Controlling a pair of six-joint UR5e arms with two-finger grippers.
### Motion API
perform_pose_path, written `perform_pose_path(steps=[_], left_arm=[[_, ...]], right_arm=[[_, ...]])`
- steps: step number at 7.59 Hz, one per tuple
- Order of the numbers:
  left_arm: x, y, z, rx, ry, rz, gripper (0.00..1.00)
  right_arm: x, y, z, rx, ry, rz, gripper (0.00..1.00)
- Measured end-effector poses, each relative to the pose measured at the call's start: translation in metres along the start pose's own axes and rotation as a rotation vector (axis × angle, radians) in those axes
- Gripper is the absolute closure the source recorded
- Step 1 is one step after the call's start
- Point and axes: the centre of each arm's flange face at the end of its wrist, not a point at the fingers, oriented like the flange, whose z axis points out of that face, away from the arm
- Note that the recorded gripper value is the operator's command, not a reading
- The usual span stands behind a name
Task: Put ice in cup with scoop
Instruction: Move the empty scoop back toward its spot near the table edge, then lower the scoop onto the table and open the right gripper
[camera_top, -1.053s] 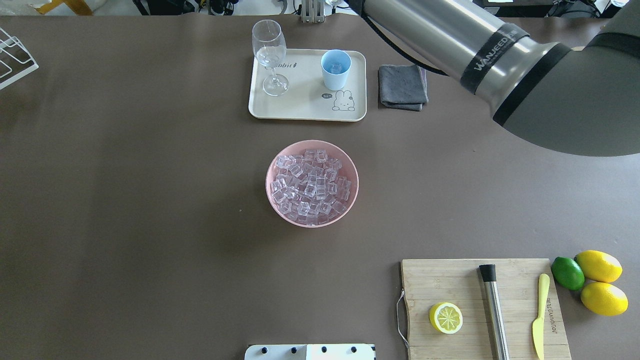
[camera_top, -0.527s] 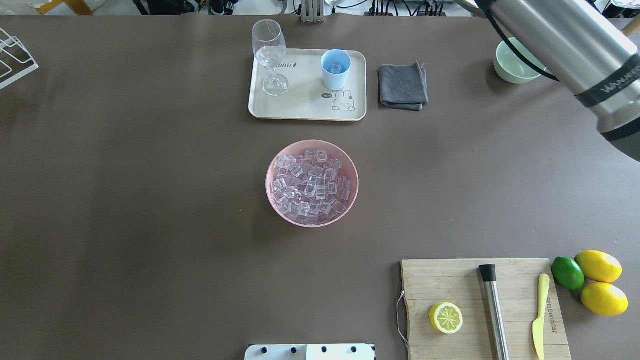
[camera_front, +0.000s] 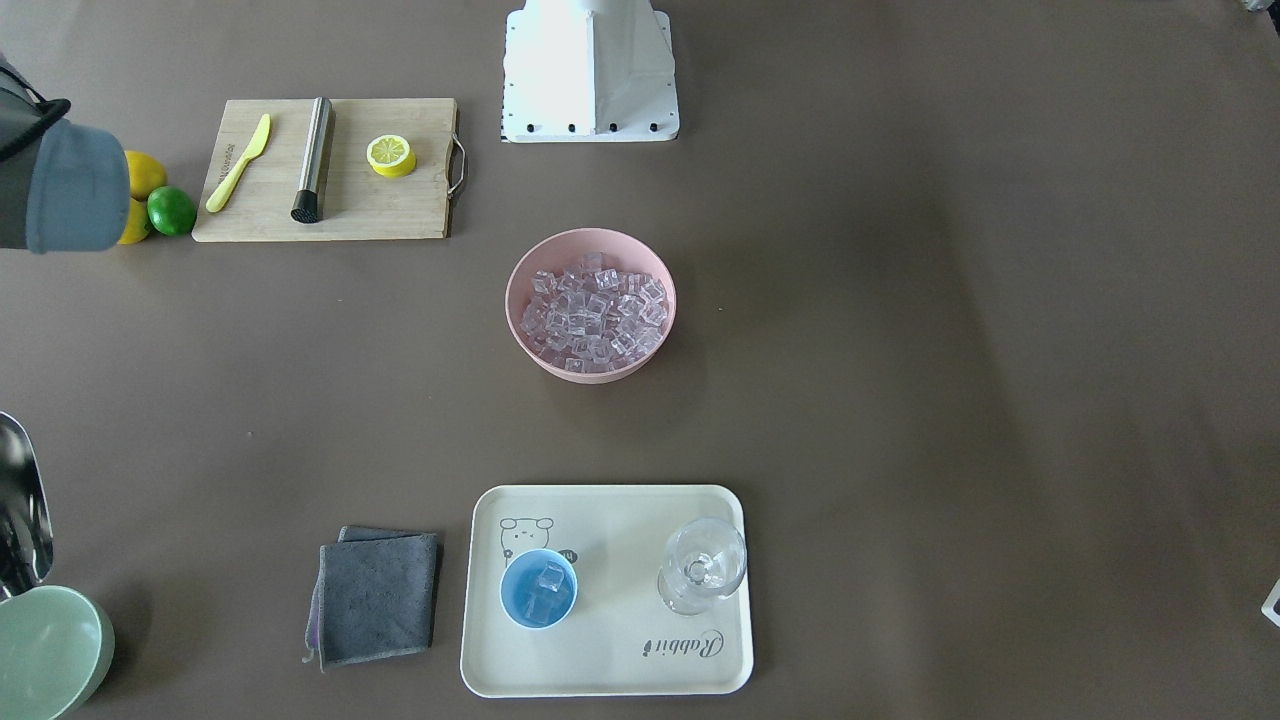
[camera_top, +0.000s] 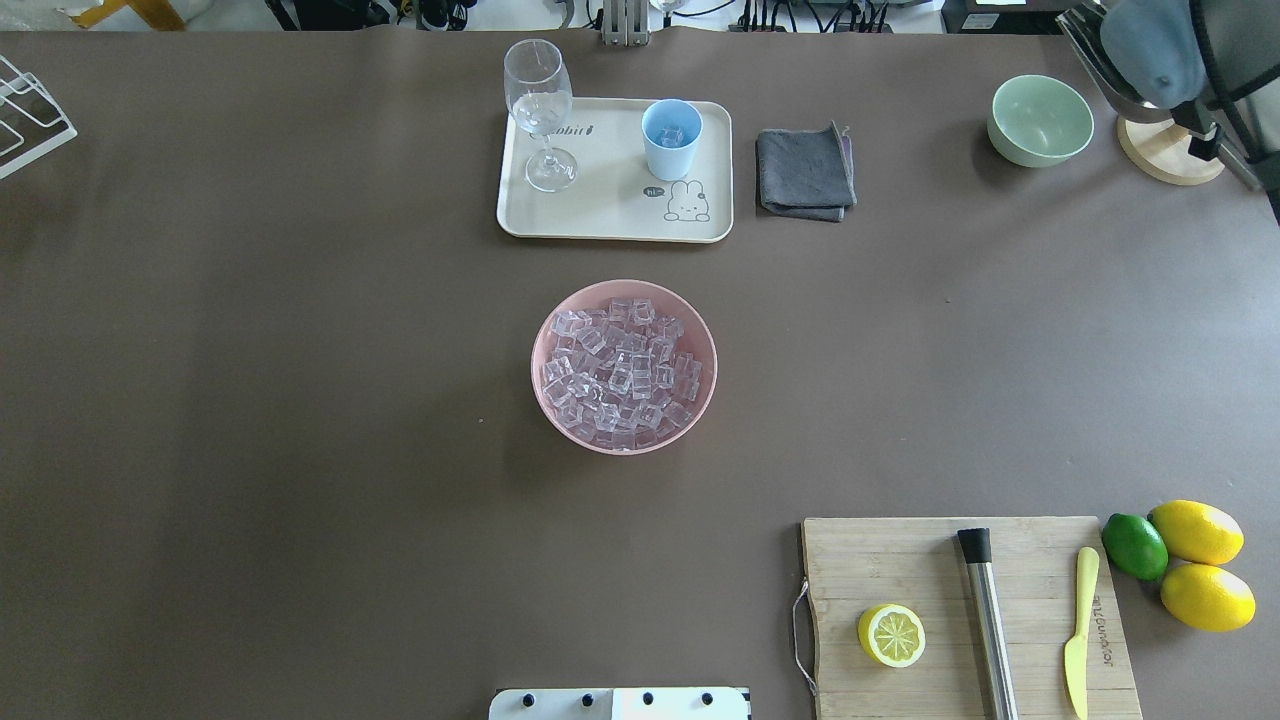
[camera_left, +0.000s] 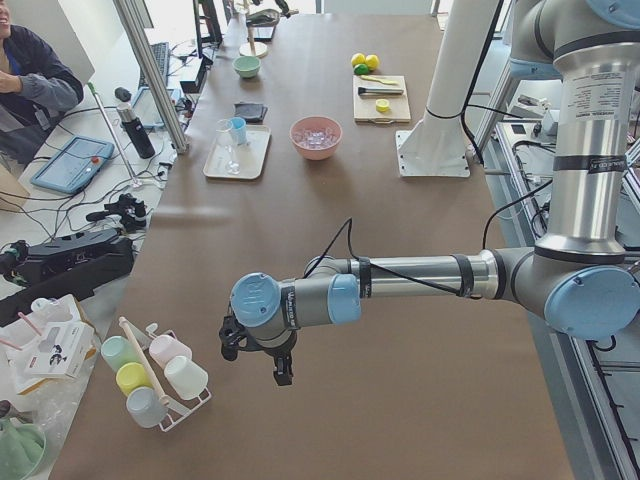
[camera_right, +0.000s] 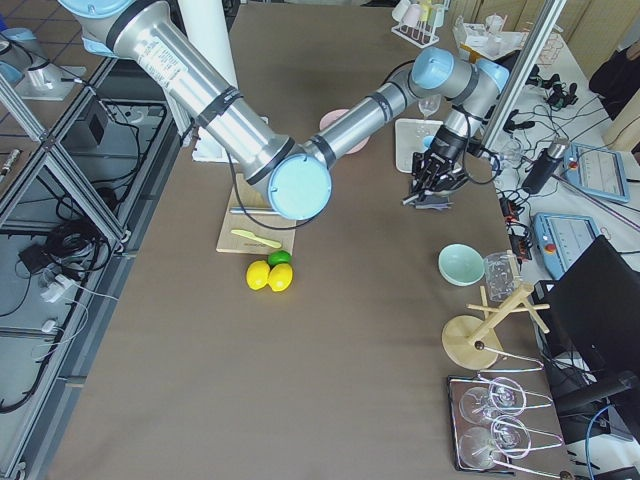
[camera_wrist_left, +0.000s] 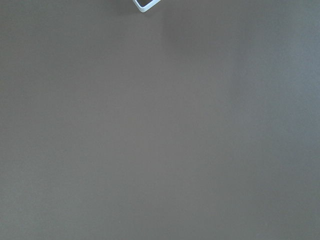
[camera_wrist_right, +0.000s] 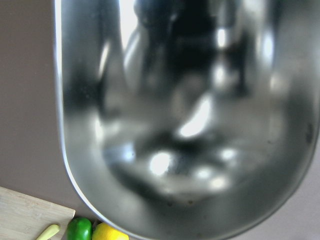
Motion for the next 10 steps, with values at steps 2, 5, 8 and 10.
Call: perform_pose_path(steps=[2, 5, 8, 10], left_arm=[[0.000, 0.000, 0.000, 0.000, 0.000, 0.000, 0.02], [0.000, 0.000, 0.000, 0.000, 0.000, -0.002, 0.02], [0.000, 0.000, 0.000, -0.001, 0.000, -0.002, 0.02], [0.000, 0.000, 0.000, -0.001, 0.000, -0.002, 0.02]], right_arm=[[0.005, 0.041, 0.032, 0.048, -0.099, 0.142, 1.00], [0.021, 0.085, 0.106, 0.061, -0.300, 0.316, 1.00], [0.051, 0.093, 0.182, 0.016, -0.375, 0.366, 1.00], [0.062, 0.076, 0.229, -0.022, -0.424, 0.375, 1.00]])
